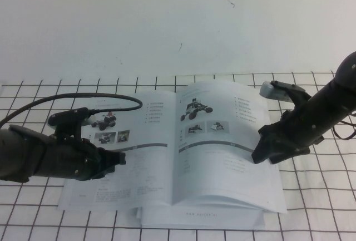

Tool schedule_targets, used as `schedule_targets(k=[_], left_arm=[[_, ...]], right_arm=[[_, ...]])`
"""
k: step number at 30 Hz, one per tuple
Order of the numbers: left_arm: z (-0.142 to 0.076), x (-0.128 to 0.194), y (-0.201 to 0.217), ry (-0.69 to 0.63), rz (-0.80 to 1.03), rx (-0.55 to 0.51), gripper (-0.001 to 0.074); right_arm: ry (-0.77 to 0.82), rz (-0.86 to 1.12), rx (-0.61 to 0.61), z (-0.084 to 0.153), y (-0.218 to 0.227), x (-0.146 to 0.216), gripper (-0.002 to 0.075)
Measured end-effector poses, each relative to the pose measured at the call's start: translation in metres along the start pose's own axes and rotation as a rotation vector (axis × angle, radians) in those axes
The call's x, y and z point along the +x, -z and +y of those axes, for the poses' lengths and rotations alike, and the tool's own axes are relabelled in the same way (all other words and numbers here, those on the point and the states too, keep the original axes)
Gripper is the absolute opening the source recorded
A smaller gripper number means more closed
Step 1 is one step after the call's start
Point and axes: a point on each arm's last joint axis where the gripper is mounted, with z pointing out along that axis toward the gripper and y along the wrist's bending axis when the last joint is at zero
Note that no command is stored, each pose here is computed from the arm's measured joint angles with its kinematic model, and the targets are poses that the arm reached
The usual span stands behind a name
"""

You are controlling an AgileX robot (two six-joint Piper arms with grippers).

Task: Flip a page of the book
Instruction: Open the closed book

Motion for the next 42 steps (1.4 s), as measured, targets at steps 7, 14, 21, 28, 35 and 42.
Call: schedule_targets(k=[7, 14, 21, 28, 35, 42], left_arm=[[0.000, 0.000, 0.000, 0.008, -0.002, 0.001, -0.0003], [0.000, 0.000, 0.000, 0.009, -0.003, 0.000, -0.0003], [0.000, -0.001, 0.000, 0.011, -0.006, -0.003, -0.0003], [0.000, -0.001, 0.000, 0.008, -0.006, -0.003, -0.0003], [0.001, -0.001, 0.000, 0.008, -0.006, -0.003, -0.0003], [0.001, -0.001, 0.000, 0.007, -0.006, -0.003, -0.0003]], right_arm=[[0.010, -0.046, -0.084, 0.008, 0.000, -0.004, 0.0402], [0.027, -0.113, -0.205, 0.018, 0.002, -0.010, 0.0403], [0.048, -0.207, -0.398, 0.035, 0.009, -0.017, 0.0403], [0.043, -0.219, -0.456, 0.040, 0.011, -0.018, 0.0403], [0.047, -0.213, -0.474, 0.041, 0.012, -0.018, 0.0403], [0.050, -0.242, -0.508, 0.044, 0.014, -0.020, 0.0403]])
